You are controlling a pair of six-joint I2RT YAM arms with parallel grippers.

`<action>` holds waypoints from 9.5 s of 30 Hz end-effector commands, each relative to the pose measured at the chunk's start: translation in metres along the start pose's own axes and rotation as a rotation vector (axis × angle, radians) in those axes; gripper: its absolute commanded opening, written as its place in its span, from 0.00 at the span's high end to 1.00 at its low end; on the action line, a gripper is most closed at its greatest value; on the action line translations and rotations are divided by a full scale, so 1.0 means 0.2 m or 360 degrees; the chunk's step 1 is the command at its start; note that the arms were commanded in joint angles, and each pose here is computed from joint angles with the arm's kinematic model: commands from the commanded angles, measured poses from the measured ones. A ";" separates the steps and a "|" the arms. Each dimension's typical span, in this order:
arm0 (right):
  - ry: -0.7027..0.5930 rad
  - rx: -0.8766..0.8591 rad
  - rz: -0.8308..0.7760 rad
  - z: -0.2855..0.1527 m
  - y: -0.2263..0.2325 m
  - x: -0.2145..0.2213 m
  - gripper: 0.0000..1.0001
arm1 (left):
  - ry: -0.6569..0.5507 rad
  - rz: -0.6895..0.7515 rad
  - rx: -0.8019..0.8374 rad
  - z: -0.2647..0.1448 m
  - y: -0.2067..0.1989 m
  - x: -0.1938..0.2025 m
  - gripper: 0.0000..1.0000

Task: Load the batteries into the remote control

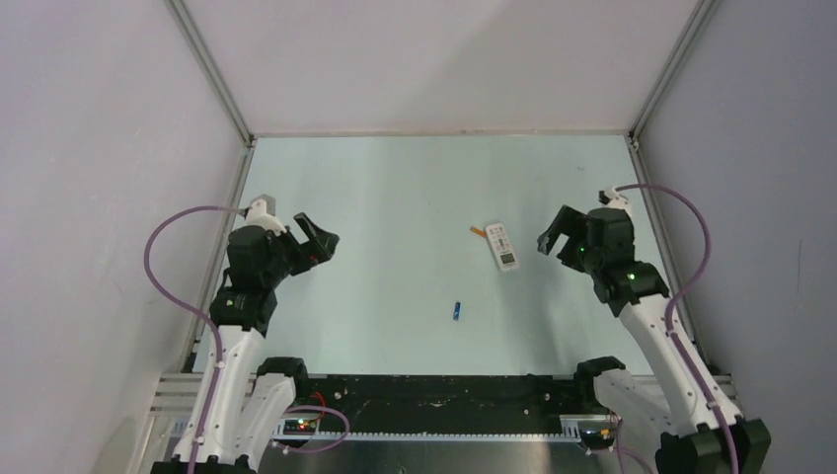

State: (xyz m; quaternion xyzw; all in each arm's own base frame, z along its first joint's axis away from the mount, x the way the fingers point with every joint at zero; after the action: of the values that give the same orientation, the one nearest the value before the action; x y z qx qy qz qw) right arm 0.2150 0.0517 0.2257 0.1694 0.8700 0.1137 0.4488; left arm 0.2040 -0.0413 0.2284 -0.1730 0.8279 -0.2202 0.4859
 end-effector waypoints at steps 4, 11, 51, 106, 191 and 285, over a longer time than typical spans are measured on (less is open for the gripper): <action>0.0133 0.0006 -0.0200 0.16 0.10 0.07 0.01 | 0.0003 -0.0009 0.0174 -0.06 -0.04 0.05 0.00; 0.0254 -0.0004 -0.0491 0.34 0.24 0.22 0.01 | -0.0049 -0.0017 0.0192 -0.09 -0.04 0.06 0.00; 0.0686 -0.0239 -0.0595 0.58 0.39 0.34 0.81 | 0.0013 -0.0002 0.0232 -0.05 -0.06 0.05 0.00; 0.1048 -0.2273 -0.0392 -0.65 1.06 0.30 0.82 | 0.0538 0.0265 0.1901 -0.48 -0.88 0.08 0.30; -0.0732 -0.1210 0.0845 -0.49 1.49 0.29 0.21 | 0.0216 -0.1407 0.1101 -0.34 -0.69 0.01 1.00; -0.0264 -0.1566 -0.0058 -0.54 1.04 -0.07 0.13 | 0.1023 -0.0146 0.1530 -0.40 -0.84 0.18 1.00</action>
State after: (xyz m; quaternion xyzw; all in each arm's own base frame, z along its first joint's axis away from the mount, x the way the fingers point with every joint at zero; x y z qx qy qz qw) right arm 0.1596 0.2693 0.3916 -0.1494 0.6010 0.6189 0.4832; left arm 0.1186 -0.1840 0.3240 0.1513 0.7260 -0.6320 0.2248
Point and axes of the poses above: each gripper's point midway between its finger pads, its own z axis out along the fingers, its own y axis along the line the jaws close on, x = y × z, the point moved 7 cm from there along -z, back along the fingers, and after that the axes turned 3 degrees about -z, right-handed, at the moved point
